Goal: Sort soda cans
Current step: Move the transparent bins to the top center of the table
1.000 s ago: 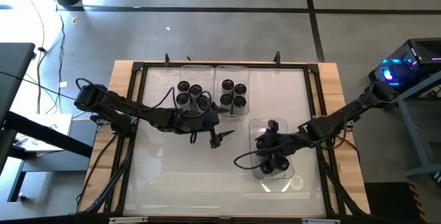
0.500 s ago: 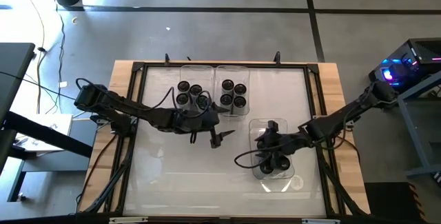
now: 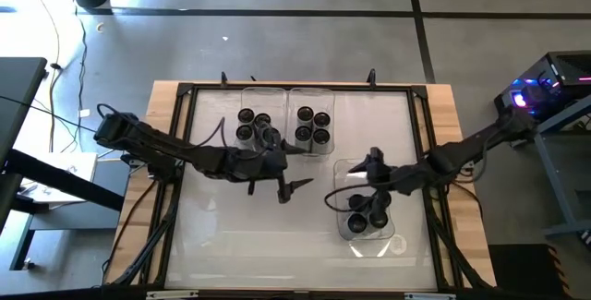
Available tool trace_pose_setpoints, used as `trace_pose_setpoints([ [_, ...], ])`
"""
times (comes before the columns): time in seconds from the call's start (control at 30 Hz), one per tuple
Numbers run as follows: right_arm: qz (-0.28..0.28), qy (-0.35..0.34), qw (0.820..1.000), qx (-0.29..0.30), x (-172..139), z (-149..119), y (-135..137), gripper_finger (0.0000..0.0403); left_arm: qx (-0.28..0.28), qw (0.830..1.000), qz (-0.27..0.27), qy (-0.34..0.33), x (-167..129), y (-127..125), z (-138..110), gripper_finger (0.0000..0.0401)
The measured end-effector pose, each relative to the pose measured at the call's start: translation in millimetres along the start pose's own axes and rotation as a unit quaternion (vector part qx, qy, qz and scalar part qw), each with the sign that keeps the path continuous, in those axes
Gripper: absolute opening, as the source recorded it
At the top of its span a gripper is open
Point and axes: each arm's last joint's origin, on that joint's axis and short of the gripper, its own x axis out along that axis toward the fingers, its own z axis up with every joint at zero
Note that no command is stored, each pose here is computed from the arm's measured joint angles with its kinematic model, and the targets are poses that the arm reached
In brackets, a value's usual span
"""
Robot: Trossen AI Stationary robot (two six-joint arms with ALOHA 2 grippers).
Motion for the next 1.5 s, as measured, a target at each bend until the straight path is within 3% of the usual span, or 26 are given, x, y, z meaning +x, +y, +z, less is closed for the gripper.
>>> trace_pose_setpoints([
  [0.17, -0.045, -0.008, 0.999, -0.001, -29.4, -4.3, -12.9, 0.0372, 0.011, 0.999, 0.029, -0.008, -28.8, 9.0, 16.1, 0.0384],
  [0.27, -0.071, -0.014, 0.997, 0.012, -46.5, -14.6, -18.9, 0.0372, 0.011, 0.999, 0.047, -0.009, -48.2, 18.3, 13.5, 0.0384],
  [0.47, -0.023, -0.048, 0.997, 0.06, -61.0, -19.7, -1.8, 0.0373, -0.013, 0.996, 0.09, -0.004, -81.7, 32.0, -16.5, 0.0384],
  [0.6, 0.015, -0.019, 0.998, 0.063, -52.8, -20.2, 32.2, 0.0373, -0.039, 0.995, 0.097, -0.006, -91.4, 30.0, -32.8, 0.0384],
  [0.9, 0.054, 0.123, 0.986, 0.098, -33.9, -28.5, 126.1, 0.0373, -0.068, 0.994, 0.084, -0.026, -97.5, 15.6, -33.6, 0.0384],
  [1.07, 0.069, 0.213, 0.973, 0.063, -9.0, -48.0, 169.5, 0.0362, -0.075, 0.993, 0.085, -0.044, -99.0, 13.4, -29.8, 0.0384],
  [1.2, 0.019, 0.249, 0.968, 0.001, 14.8, -57.2, 183.9, 0.0321, -0.082, 0.992, 0.083, -0.054, -99.2, 13.2, -27.6, 0.0384],
  [1.37, -0.078, 0.314, 0.944, -0.057, 41.9, -66.9, 178.9, 0.0263, -0.083, 0.992, 0.083, -0.055, -99.2, 13.2, -27.3, 0.0384],
  [1.5, -0.083, 0.336, 0.935, -0.076, 50.7, -62.5, 178.6, 0.0229, -0.084, 0.992, 0.083, -0.055, -99.2, 13.2, -27.3, 0.0384],
])
